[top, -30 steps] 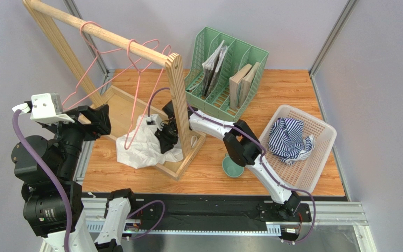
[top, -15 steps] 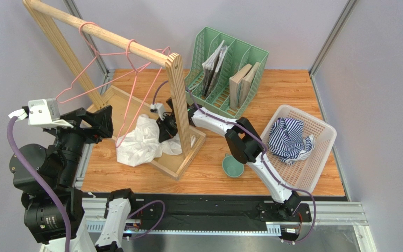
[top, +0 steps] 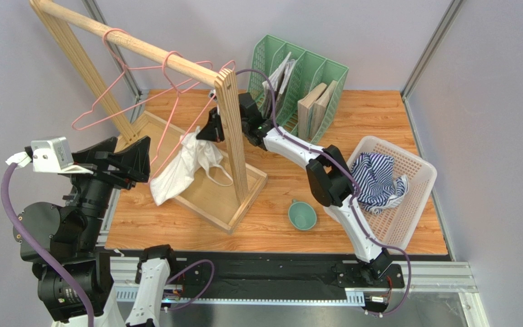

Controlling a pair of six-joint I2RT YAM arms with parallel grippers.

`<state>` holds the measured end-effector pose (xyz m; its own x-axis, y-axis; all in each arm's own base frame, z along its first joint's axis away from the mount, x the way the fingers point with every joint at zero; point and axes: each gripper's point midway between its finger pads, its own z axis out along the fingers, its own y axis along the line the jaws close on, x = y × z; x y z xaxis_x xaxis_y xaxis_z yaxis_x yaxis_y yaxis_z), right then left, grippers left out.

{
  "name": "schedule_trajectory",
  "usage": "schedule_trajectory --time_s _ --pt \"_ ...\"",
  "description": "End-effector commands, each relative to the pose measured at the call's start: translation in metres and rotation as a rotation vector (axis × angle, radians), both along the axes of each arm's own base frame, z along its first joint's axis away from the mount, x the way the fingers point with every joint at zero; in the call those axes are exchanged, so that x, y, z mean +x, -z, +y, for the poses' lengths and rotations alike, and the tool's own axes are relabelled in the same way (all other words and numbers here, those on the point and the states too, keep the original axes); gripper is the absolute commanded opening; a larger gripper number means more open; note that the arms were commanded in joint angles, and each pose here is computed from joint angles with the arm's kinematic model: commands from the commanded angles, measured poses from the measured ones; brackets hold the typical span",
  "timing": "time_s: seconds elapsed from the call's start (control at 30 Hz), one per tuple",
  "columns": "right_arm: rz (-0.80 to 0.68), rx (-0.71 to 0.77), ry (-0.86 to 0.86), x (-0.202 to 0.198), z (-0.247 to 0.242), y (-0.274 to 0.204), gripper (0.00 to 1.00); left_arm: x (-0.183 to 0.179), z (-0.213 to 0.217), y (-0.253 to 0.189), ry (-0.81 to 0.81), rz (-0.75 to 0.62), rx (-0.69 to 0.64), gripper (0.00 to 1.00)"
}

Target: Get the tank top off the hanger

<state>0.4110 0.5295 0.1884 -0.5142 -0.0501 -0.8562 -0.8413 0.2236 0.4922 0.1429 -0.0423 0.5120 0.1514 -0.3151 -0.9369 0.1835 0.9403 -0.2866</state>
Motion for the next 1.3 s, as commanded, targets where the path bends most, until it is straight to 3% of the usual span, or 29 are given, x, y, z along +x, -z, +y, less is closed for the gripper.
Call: schedule_trajectory --time_s 0.0,0.37,0.7,0.83,0.93,1.03,1.27 --pt "-0.101 0.321 0.079 0.035 -0.014 -0.124 0.00 0.009 -0.004 -0.012 0.036 -0.018 -0.011 0.85" --pt "-0.174 0.571 0.289 0.099 -0.070 -0.214 0.00 0.001 -0.004 -0.028 0.027 -0.046 -0.005 0.84" --pt "-0.324 0.785 0.526 0.113 -0.165 -0.337 0.00 0.003 -0.008 -0.030 0.052 -0.058 -0.045 0.84" --pt "-0.407 0.857 0.635 0.092 -0.217 -0.398 0.00 0.008 -0.010 -0.030 0.069 -0.064 -0.089 0.85" --pt "-0.472 0.853 0.744 0.074 -0.254 -0.435 0.00 0.009 -0.012 -0.030 0.089 -0.072 -0.119 0.85" --pt "-0.511 0.758 0.884 0.071 -0.281 -0.446 0.00 0.009 -0.017 -0.030 0.119 -0.073 -0.134 0.85" --pt "-0.514 0.385 1.323 0.027 -0.381 -0.452 0.00 0.001 -0.052 -0.046 0.348 -0.080 -0.179 0.85"
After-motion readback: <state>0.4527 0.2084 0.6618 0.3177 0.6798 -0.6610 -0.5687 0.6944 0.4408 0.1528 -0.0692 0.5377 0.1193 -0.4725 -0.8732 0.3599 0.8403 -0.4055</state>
